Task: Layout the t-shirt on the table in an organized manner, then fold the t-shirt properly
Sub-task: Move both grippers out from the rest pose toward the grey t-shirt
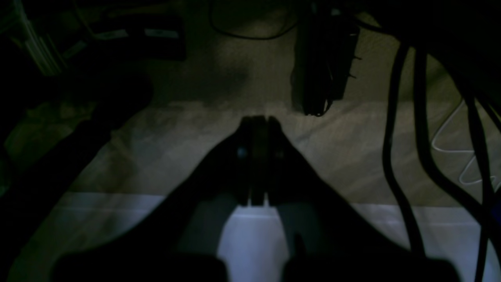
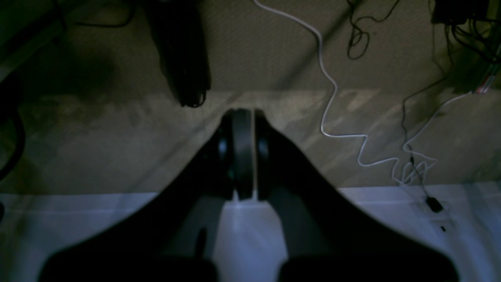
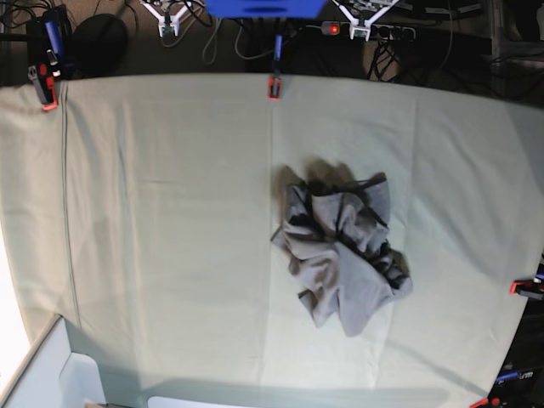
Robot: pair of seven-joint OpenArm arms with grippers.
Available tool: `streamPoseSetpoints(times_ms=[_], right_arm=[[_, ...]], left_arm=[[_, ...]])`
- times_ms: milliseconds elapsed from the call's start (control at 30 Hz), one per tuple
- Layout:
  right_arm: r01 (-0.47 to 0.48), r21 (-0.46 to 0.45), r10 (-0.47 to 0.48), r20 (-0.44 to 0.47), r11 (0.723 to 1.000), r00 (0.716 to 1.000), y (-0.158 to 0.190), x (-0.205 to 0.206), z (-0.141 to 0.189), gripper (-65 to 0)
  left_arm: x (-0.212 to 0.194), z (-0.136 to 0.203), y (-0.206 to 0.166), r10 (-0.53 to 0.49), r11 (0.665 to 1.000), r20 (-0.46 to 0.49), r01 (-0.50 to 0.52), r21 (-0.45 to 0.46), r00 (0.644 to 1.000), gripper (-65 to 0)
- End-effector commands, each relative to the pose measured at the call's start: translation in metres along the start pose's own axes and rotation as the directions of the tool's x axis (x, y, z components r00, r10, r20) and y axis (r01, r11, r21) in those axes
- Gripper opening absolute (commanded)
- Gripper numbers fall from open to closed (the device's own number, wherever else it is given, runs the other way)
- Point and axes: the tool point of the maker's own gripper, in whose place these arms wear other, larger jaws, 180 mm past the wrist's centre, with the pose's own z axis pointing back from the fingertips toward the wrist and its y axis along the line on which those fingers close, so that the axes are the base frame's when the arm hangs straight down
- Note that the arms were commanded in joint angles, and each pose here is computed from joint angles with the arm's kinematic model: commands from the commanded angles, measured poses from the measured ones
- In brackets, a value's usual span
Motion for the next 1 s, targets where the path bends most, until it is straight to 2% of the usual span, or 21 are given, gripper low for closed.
streamPoseSetpoints(times_ms=[0, 100, 200, 400, 467, 533, 633, 733, 867, 967], right_arm=[[0.002, 0.017, -0.002, -0.025, 1.000, 1.000, 0.003, -0.007, 0.000, -65.0], [0.011, 0.018, -0.010, -0.077, 1.000, 0.997, 0.003, -0.010, 0.001, -65.0], [0.011, 0.017, -0.010, -0.071, 1.000, 0.997, 0.002, 0.003, 0.006, -65.0], [0.002, 0.029, -0.003, 0.059, 1.000, 0.998, 0.009, 0.044, 0.047, -65.0], [0.002, 0.031, -0.004, 0.082, 1.000, 0.997, 0.009, 0.060, 0.067, -65.0], [0.001, 0.031, -0.003, 0.065, 1.000, 0.998, 0.009, 0.066, 0.076, -65.0], [0.001, 0.032, -0.003, 0.058, 0.999, 0.998, 0.009, 0.074, 0.076, -65.0], [0.001, 0.030, -0.001, 0.021, 1.000, 1.000, 0.008, 0.063, 0.066, -65.0], [0.001, 0.031, -0.002, 0.038, 1.000, 0.999, 0.009, 0.060, 0.063, -65.0], [0.001, 0.031, -0.002, 0.039, 1.000, 0.999, 0.009, 0.054, 0.062, -65.0]], left_arm=[[-0.015, 0.001, -0.002, 0.001, 1.000, -0.027, -0.001, -0.001, 1.000, -65.0], [-0.016, 0.001, -0.002, 0.001, 1.000, -0.028, -0.001, -0.003, 1.000, -65.0], [-0.023, 0.001, -0.001, 0.001, 1.000, -0.039, -0.001, -0.002, 0.999, -65.0], [-0.023, 0.001, -0.001, 0.001, 1.000, -0.039, -0.001, 0.000, 0.999, -65.0], [-0.024, 0.001, -0.001, 0.000, 1.000, -0.041, 0.000, 0.000, 0.999, -65.0], [-0.024, 0.001, -0.001, 0.000, 1.000, -0.041, 0.000, 0.000, 0.999, -65.0], [-0.024, 0.001, -0.001, 0.000, 1.000, -0.041, 0.000, 0.000, 0.999, -65.0], [-0.024, 0.001, -0.001, 0.000, 1.000, -0.041, 0.000, 0.000, 0.999, -65.0], [-0.025, 0.001, -0.001, 0.000, 1.000, -0.036, -0.001, -0.003, 0.999, -65.0], [-0.021, 0.002, -0.004, 0.000, 1.000, 0.005, 0.000, -0.008, 1.000, -65.0]])
